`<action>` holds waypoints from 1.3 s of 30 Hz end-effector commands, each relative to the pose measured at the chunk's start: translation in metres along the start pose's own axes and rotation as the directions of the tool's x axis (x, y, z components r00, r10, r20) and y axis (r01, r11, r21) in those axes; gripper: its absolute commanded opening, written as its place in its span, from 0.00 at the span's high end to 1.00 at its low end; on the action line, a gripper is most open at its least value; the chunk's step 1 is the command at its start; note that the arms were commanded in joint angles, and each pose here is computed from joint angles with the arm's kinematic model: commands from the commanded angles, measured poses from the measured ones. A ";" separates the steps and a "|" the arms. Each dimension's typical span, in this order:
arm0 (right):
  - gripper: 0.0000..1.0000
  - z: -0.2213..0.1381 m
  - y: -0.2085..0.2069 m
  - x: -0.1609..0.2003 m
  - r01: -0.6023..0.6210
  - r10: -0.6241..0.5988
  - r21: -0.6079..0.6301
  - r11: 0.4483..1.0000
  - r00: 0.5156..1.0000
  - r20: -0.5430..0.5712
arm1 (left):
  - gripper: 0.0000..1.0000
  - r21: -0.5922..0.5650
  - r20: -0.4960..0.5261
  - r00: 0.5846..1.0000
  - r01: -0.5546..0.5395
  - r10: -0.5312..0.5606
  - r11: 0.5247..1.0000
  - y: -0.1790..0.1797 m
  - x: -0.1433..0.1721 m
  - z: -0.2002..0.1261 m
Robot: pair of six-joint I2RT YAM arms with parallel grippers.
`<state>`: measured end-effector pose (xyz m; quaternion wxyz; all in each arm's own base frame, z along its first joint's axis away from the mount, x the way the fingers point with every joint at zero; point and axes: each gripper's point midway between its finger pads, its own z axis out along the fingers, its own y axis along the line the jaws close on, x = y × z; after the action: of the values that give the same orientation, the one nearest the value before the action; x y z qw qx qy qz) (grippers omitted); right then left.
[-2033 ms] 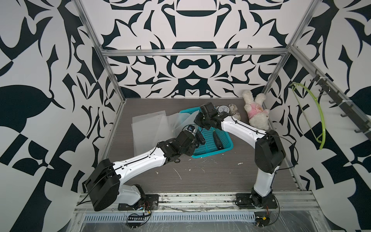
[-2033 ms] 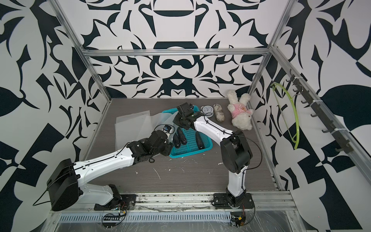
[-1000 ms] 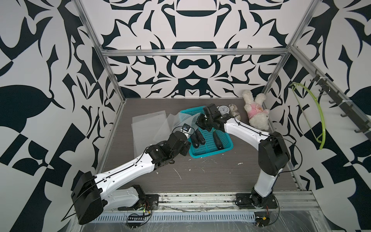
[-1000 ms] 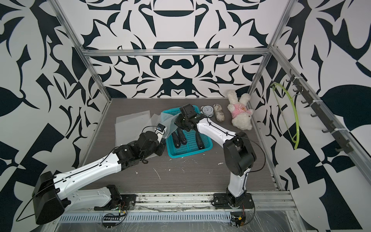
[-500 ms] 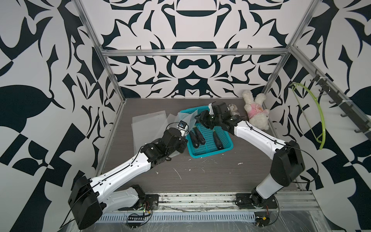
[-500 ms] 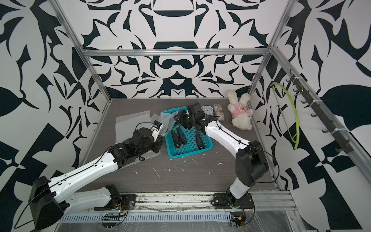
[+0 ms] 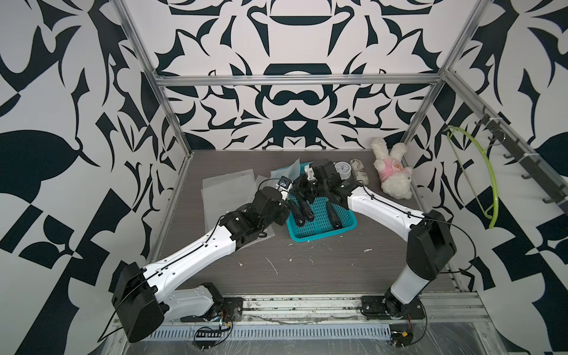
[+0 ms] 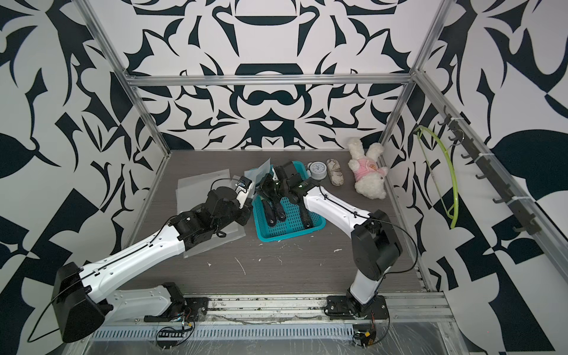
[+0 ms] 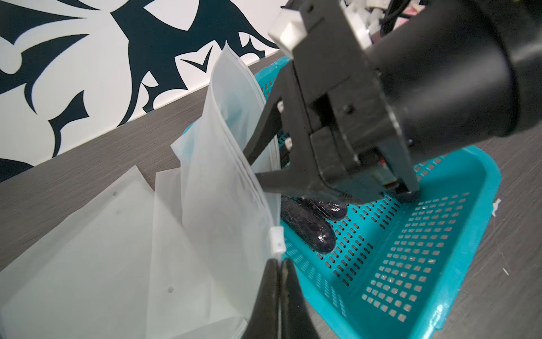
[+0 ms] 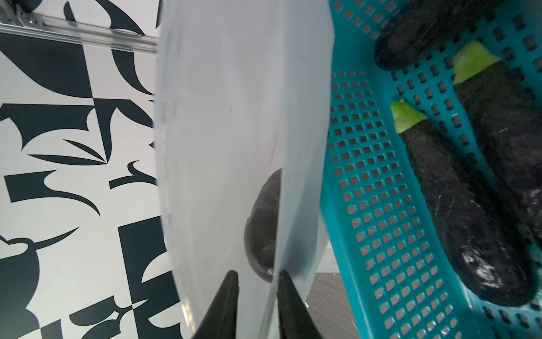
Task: Place the eggplant in a zip-top bag and seal the zipper
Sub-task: Zip the zipper on the zipper food storage bag.
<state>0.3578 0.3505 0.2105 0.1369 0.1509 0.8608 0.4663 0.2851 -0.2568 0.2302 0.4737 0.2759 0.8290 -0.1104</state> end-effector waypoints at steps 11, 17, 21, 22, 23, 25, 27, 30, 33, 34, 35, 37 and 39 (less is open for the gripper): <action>0.66 -0.029 0.044 0.000 0.099 -0.095 -0.077 0.992 0.994 0.053 | 1.00 -0.029 0.010 1.000 0.014 -0.014 0.999 0.009 -0.008 0.001; 0.64 -0.038 0.047 -0.001 0.119 -0.113 -0.079 0.990 0.991 0.076 | 1.00 -0.027 0.020 0.999 0.033 -0.033 0.999 0.012 -0.007 0.000; 0.64 -0.039 0.055 0.007 0.142 -0.137 -0.096 0.985 0.989 0.057 | 1.00 -0.014 0.013 0.999 0.036 -0.036 0.999 0.010 -0.006 0.001; 0.64 -0.037 0.055 0.009 0.143 -0.139 -0.094 0.985 0.989 0.047 | 1.00 -0.015 0.011 0.999 0.037 -0.037 0.999 0.010 -0.006 0.002; 0.63 -0.034 0.054 0.011 0.141 -0.138 -0.094 0.986 0.990 0.035 | 1.00 -0.014 0.014 0.999 0.038 -0.038 0.999 0.010 -0.006 0.002; 0.63 -0.029 0.051 0.014 0.137 -0.136 -0.088 0.987 0.991 0.019 | 1.00 -0.017 0.022 0.999 0.041 -0.041 0.999 0.010 -0.008 0.002; 0.63 -0.026 0.047 0.016 0.134 -0.134 -0.079 0.988 0.991 0.010 | 1.00 -0.025 0.028 0.999 0.043 -0.042 0.999 0.012 -0.010 0.001; 0.63 -0.023 0.047 0.020 0.140 -0.140 -0.074 0.987 0.990 0.003 | 1.00 -0.029 0.028 0.999 0.042 -0.041 0.999 0.012 -0.010 0.001; 0.63 -0.022 0.047 0.023 0.144 -0.145 -0.069 0.987 0.989 -0.005 | 1.00 -0.035 0.025 0.999 0.041 -0.040 0.999 0.013 -0.009 0.003; 0.63 -0.021 0.047 0.024 0.143 -0.144 -0.068 0.987 0.990 -0.007 | 1.00 -0.039 0.024 0.999 0.039 -0.038 0.998 0.014 -0.009 0.003; 0.65 -0.021 0.046 0.024 0.141 -0.142 -0.066 0.988 0.990 -0.009 | 1.00 -0.045 0.026 0.999 0.040 -0.038 0.998 0.015 -0.009 0.004; 0.69 -0.019 0.045 0.026 0.133 -0.134 -0.065 0.989 0.991 -0.016 | 1.00 -0.053 0.028 0.999 0.039 -0.037 0.998 0.016 -0.010 0.004; 0.72 -0.018 0.044 0.026 0.124 -0.125 -0.064 0.990 0.992 -0.020 | 1.00 -0.061 0.033 0.999 0.040 -0.038 0.997 0.017 -0.010 0.004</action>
<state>0.3299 0.3621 0.2360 0.1496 0.0985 0.8655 0.4678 0.2962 -0.2492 0.2304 0.4773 0.2551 0.8349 -0.0999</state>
